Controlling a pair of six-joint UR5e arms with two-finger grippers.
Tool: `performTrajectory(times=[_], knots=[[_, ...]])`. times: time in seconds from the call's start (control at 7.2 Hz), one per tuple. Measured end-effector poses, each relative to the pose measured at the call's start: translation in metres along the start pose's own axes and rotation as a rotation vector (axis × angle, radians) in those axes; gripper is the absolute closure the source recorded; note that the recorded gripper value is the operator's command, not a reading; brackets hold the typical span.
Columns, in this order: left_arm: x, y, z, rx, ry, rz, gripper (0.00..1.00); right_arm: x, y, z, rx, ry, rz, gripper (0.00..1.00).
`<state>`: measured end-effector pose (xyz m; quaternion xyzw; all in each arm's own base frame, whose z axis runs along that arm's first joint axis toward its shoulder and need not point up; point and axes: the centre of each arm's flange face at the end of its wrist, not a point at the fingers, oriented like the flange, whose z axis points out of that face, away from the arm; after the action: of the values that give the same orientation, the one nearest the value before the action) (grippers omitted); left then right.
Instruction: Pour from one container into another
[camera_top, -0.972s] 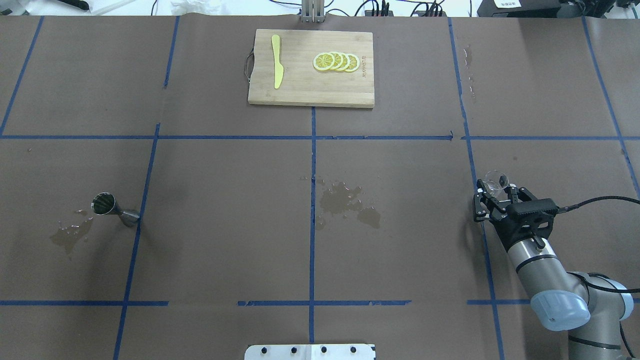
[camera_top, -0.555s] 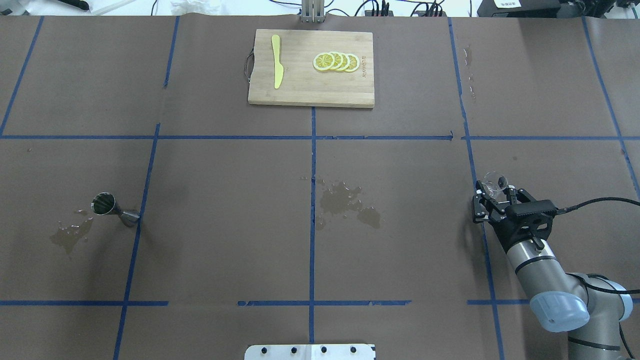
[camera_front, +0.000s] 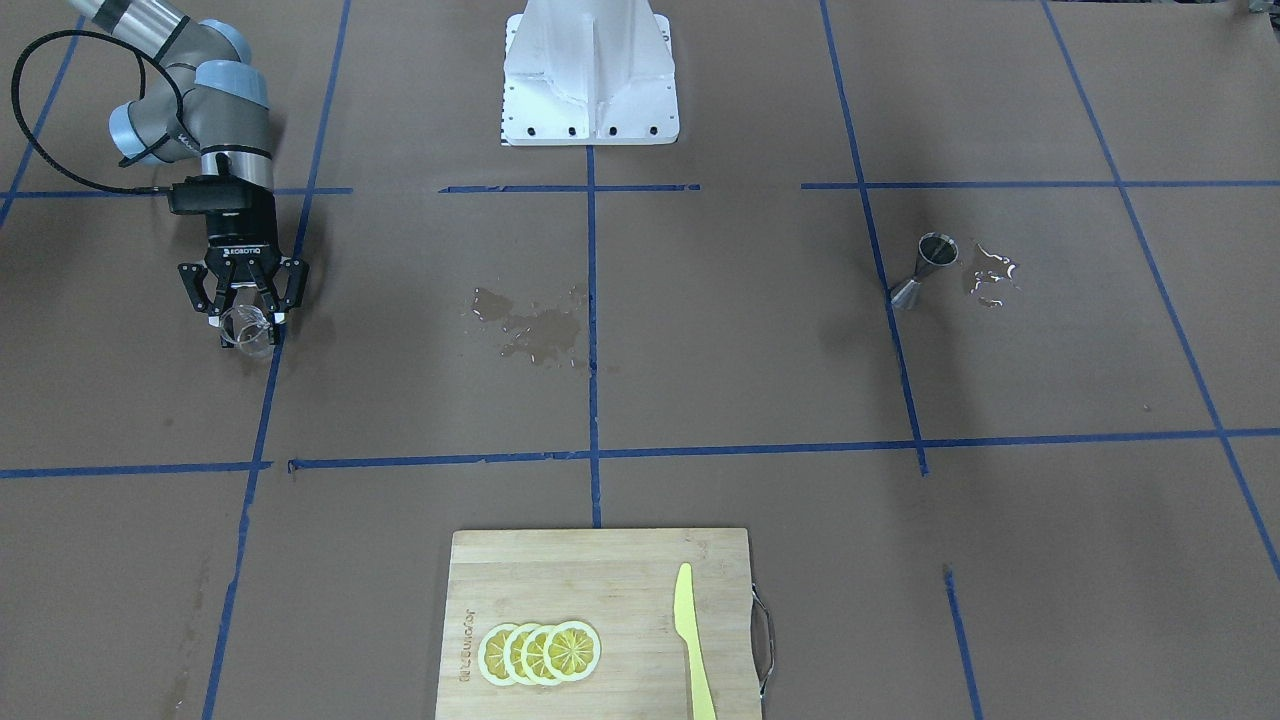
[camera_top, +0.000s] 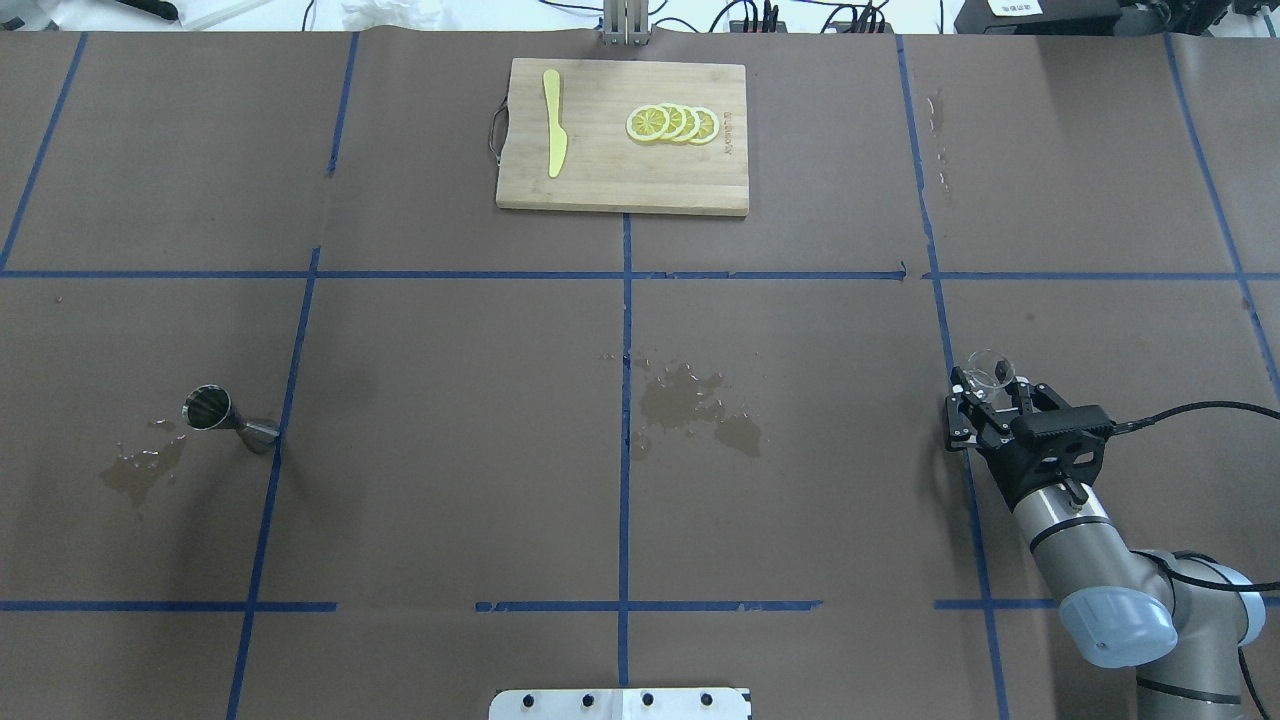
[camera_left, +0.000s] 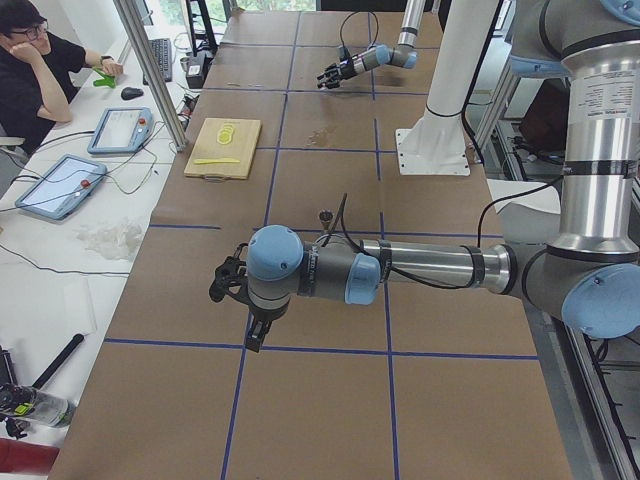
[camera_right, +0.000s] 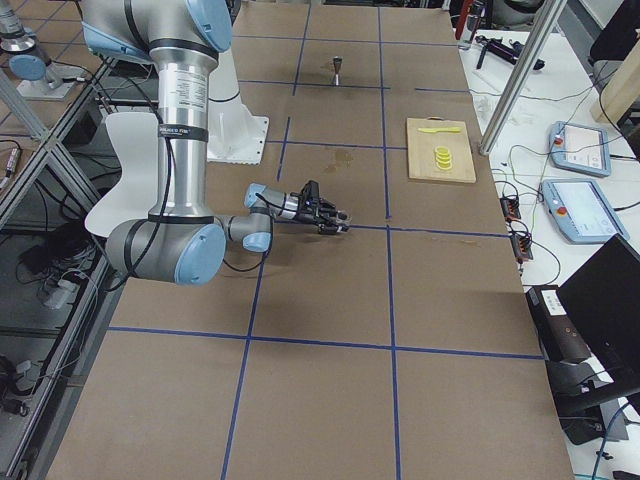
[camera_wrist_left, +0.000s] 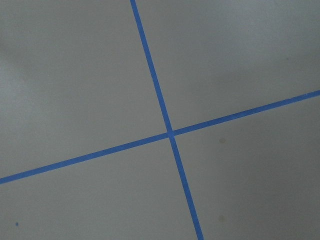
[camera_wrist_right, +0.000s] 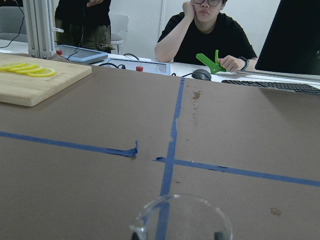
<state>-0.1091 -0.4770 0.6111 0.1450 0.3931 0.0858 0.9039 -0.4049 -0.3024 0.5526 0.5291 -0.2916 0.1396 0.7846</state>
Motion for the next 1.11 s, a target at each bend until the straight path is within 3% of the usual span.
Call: performTrajectory(times=[0.56, 1.11], knots=[[0.0005, -0.0005, -0.0005, 0.001, 0.0, 0.001, 0.0, -0.0007, 0.0024, 0.0005, -0.002, 0.0, 0.063, 0.0], [0.0005, -0.0005, -0.0005, 0.001, 0.0, 0.002, 0.0, 0.0031, 0.0051, 0.0018, 0.008, 0.01, 0.054, 0.0]])
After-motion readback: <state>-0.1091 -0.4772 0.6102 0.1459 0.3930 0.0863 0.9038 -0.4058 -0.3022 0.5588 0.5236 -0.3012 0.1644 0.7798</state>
